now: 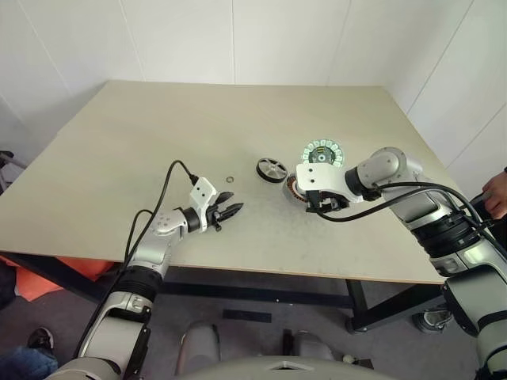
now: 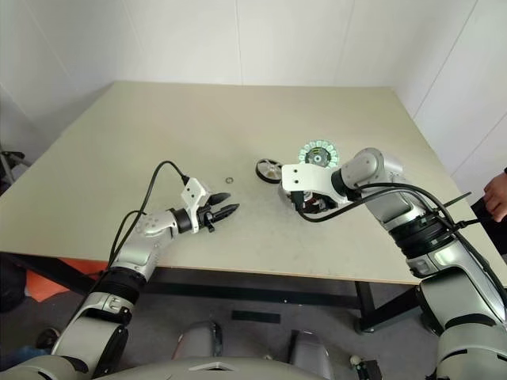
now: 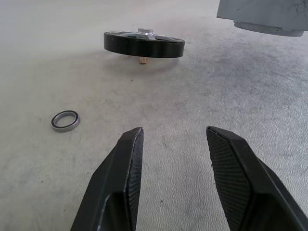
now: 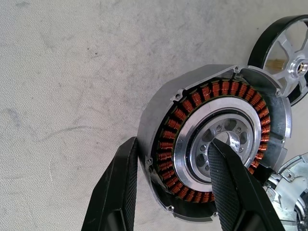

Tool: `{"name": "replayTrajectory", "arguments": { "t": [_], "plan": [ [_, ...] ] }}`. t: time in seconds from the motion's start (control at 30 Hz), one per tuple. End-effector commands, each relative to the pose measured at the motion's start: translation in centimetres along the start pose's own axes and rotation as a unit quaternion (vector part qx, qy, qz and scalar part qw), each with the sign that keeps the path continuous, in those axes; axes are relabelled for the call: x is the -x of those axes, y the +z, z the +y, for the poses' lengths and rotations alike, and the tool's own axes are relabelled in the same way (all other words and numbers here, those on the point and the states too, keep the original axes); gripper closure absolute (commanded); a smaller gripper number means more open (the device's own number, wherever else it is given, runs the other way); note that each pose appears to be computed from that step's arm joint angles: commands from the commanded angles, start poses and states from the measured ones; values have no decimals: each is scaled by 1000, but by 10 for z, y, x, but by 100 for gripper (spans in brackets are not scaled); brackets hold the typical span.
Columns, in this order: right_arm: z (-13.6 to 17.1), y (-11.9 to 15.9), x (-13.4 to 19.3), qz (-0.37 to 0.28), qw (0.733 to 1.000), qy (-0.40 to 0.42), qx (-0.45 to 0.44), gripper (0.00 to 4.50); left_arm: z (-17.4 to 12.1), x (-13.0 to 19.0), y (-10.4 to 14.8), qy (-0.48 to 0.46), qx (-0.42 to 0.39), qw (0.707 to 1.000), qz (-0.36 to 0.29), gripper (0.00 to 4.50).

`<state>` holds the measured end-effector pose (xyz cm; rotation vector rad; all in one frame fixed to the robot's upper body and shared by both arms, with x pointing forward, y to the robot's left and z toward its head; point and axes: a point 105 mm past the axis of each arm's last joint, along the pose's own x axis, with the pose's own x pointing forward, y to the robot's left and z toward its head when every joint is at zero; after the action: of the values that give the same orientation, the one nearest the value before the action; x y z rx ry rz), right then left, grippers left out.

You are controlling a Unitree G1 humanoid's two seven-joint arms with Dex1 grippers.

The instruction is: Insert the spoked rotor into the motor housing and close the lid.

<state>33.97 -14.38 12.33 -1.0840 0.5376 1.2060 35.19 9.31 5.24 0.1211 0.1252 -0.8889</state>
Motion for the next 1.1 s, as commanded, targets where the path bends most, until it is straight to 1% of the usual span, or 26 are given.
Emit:
{"name": "replayTrajectory", "arguments": {
  "t": [0.03, 0.33, 0.37, 0.4, 0.47, 0.53, 0.7, 0.83, 1.0, 1.1],
  "plan": [
    [-7, 13, 16, -3, 999, -21, 28, 247, 1, 0, 12, 0, -18, 1000, -16, 236],
    [6, 7, 0, 7, 1000, 7, 23, 247, 3, 0, 14, 2, -20, 1000, -16, 236],
    [7, 7, -1, 7, 1000, 8, 22, 175, 4, 0, 15, 2, -21, 1000, -17, 236],
    [6, 7, -3, 7, 1000, 7, 21, 151, 4, 0, 15, 3, -21, 1000, -16, 236],
    [4, 7, -4, 5, 1000, -1, 18, 86, 5, 0, 15, 3, -21, 1000, -16, 236],
    [3, 9, -3, 1, 1000, -5, 17, 7, 5, 1, 15, 4, -22, 1000, -16, 236],
    [0, 16, 4, -11, 999, -13, 29, 2, 7, 2, 14, 6, -23, 1000, -15, 236],
    [-2, 30, 14, -29, 998, -22, 49, 2, 8, 3, 15, 6, -23, 1000, -15, 236],
    [-29, 69, 27, -115, 989, -90, 17, 2, 11, 2, 20, 5, -19, 1000, -22, 236],
    [-49, 95, 34, -202, 967, -154, -28, 2, 12, 1, 24, 5, -19, 999, -25, 236]
  ]
}}
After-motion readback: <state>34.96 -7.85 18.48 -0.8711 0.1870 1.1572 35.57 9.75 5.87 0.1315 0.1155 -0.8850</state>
